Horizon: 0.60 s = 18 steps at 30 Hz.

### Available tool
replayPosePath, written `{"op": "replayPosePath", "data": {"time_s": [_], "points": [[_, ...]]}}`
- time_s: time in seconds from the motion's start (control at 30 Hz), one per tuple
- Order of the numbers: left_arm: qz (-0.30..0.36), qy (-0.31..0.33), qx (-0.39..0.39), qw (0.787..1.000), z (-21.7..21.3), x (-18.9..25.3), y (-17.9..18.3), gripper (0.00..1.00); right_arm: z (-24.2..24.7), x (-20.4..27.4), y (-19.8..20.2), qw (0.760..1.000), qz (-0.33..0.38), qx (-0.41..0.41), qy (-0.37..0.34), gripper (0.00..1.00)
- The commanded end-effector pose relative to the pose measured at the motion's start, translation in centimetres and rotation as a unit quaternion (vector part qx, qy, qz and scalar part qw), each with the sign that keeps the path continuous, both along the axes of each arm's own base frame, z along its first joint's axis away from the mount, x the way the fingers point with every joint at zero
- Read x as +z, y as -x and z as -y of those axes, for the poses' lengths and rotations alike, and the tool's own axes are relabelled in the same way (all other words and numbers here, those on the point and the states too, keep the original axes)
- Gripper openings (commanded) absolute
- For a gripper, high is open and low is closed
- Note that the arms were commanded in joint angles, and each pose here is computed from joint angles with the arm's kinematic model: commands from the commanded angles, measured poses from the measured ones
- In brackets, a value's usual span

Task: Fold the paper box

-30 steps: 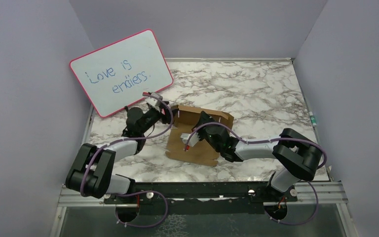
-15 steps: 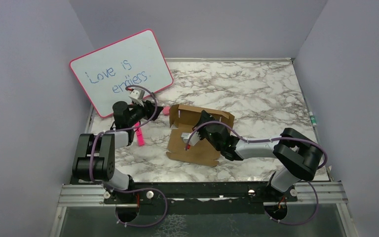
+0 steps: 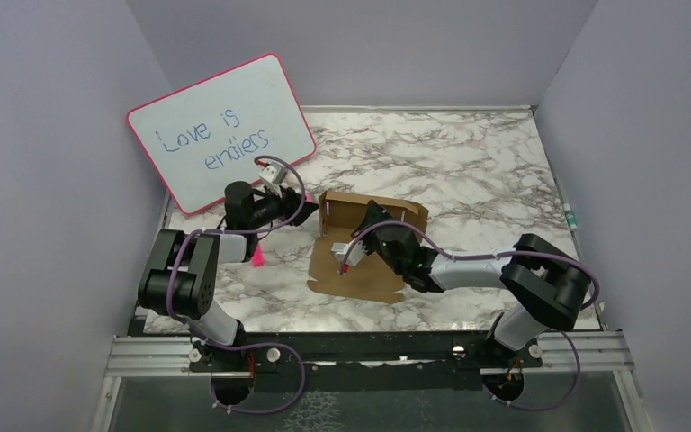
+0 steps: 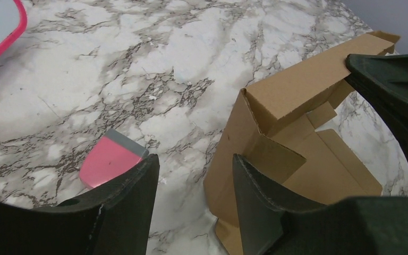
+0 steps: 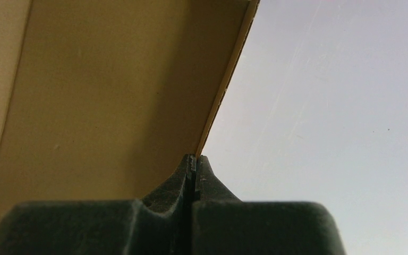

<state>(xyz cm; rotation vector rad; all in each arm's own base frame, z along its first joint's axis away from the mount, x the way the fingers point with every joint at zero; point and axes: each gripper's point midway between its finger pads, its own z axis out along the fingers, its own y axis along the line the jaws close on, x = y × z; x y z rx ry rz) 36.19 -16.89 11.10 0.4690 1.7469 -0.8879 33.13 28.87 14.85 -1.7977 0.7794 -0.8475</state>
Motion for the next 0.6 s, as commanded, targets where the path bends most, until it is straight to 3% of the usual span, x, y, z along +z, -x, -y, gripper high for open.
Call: {"op": "replayPosePath", "data": {"time_s": [0.0,0.57], "points": [[0.025,-0.002,-0.045,0.999,1.6,0.9,0.7,0.54,0.2,0.1,-0.3,1.000,0.008,0.000,0.025,0.01],[0.036,-0.017,-0.086,0.996,3.7,0.1,2.2,0.51,0.5,-1.7,0.5,0.999,0.007,0.012,0.041,0.01]]}}
